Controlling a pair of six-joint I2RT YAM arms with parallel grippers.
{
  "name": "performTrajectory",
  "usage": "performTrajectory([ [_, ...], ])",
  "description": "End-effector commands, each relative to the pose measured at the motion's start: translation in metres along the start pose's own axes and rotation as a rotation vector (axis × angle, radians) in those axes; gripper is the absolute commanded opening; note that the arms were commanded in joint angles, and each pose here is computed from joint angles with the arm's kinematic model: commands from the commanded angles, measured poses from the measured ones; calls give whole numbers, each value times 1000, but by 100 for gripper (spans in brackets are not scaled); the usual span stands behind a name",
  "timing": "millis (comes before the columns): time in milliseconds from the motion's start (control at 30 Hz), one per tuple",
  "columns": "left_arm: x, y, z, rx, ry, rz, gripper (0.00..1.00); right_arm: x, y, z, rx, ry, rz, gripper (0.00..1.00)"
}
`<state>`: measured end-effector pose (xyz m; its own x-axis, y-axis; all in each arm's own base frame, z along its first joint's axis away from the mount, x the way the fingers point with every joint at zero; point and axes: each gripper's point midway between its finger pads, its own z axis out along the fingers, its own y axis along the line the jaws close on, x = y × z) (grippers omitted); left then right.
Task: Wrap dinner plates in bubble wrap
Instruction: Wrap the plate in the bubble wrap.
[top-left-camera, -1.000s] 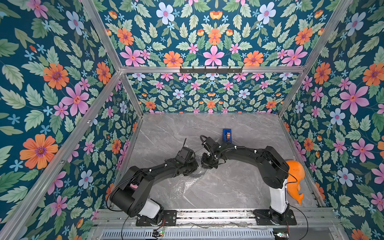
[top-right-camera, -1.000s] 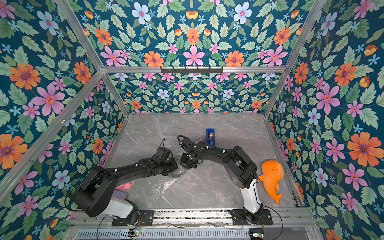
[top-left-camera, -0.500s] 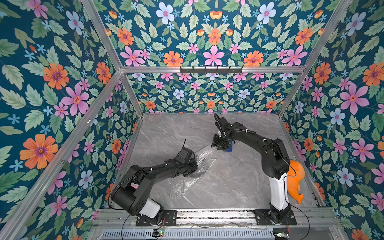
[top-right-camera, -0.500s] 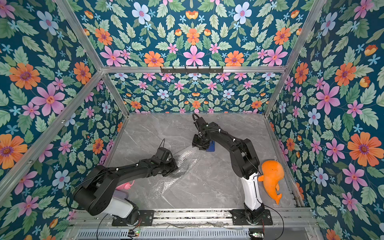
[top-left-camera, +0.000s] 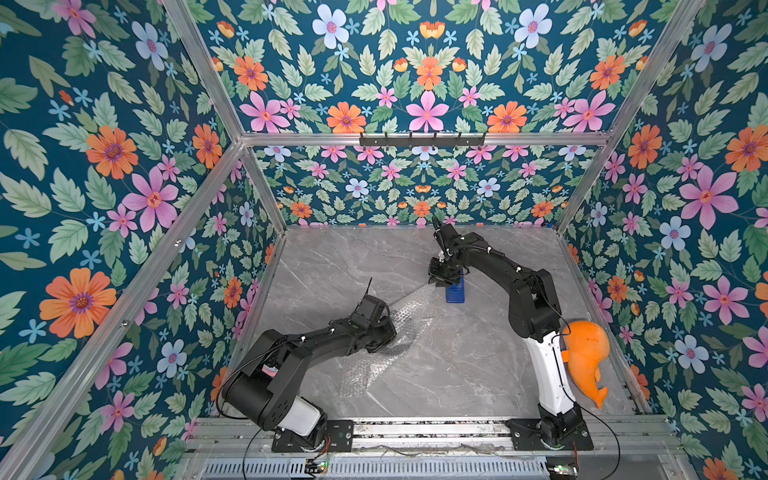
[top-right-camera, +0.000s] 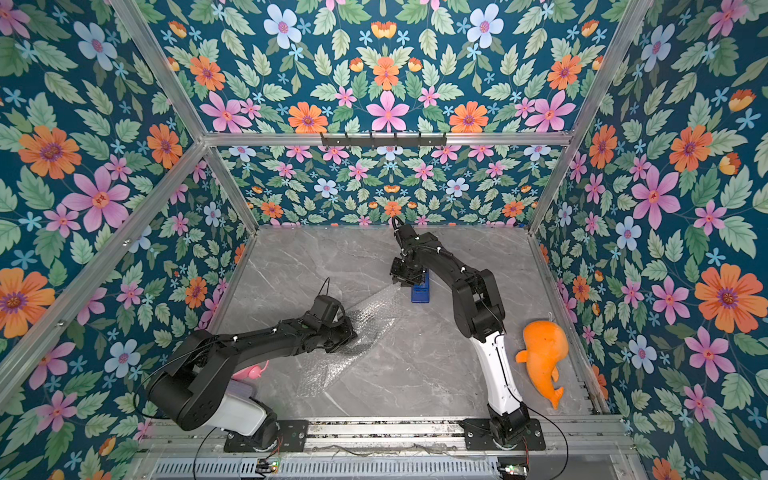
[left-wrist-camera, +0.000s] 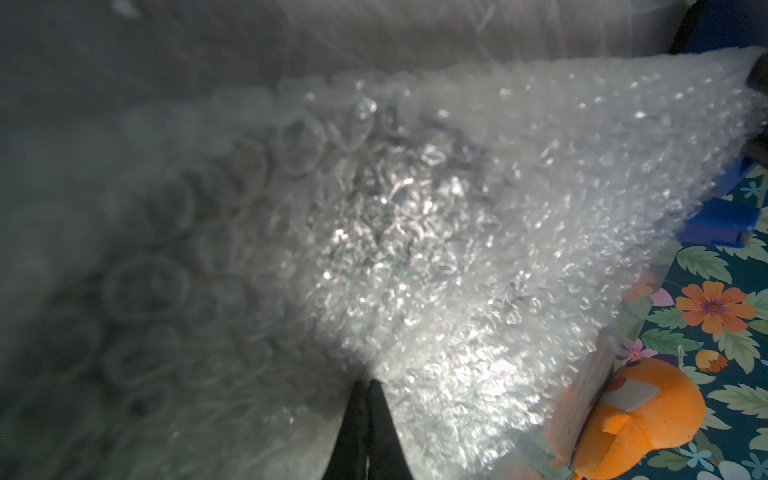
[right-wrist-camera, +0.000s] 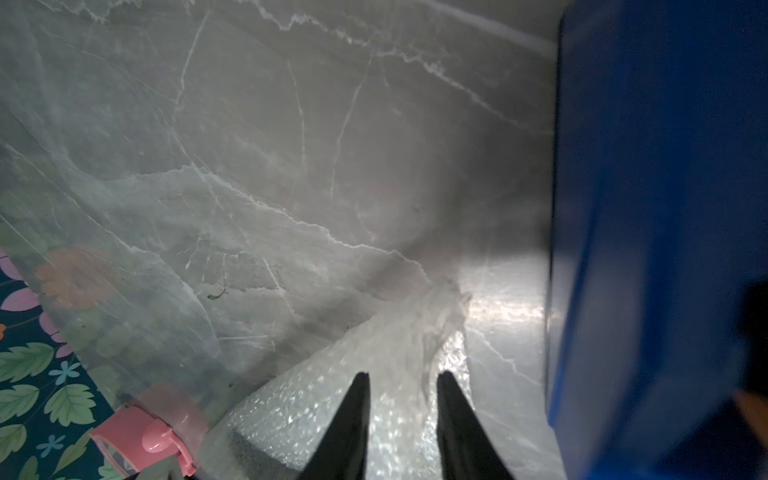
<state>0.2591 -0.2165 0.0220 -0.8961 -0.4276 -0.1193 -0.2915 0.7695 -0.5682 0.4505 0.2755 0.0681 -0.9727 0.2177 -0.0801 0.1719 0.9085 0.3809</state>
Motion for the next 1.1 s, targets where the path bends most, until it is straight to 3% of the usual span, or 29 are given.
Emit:
performTrajectory([
  [0, 8, 23, 1, -88, 26, -11, 0, -2, -8, 0, 60, 0, -12, 19],
  [133, 10, 26, 1, -93, 29, -10, 0, -11, -7, -4, 90, -21, -38, 0],
  [333, 7, 26, 0, -88, 19, -9, 0, -4, 13, -29, 45, -37, -89, 0],
  [433, 7, 25, 1, -81, 20, -11, 0, 22, 43, -55, -36, -73, -140, 0],
  [600, 6, 21, 3, -59, 18, -16, 0, 102, 93, -76, -190, -106, -191, 0],
  [800, 4, 15, -1, -5, -12, -31, 0, 186, 108, -29, -245, -34, -134, 0],
  [1067, -3, 3, -13, 59, -61, -51, 0, 214, 93, 36, -223, 89, -26, 0],
])
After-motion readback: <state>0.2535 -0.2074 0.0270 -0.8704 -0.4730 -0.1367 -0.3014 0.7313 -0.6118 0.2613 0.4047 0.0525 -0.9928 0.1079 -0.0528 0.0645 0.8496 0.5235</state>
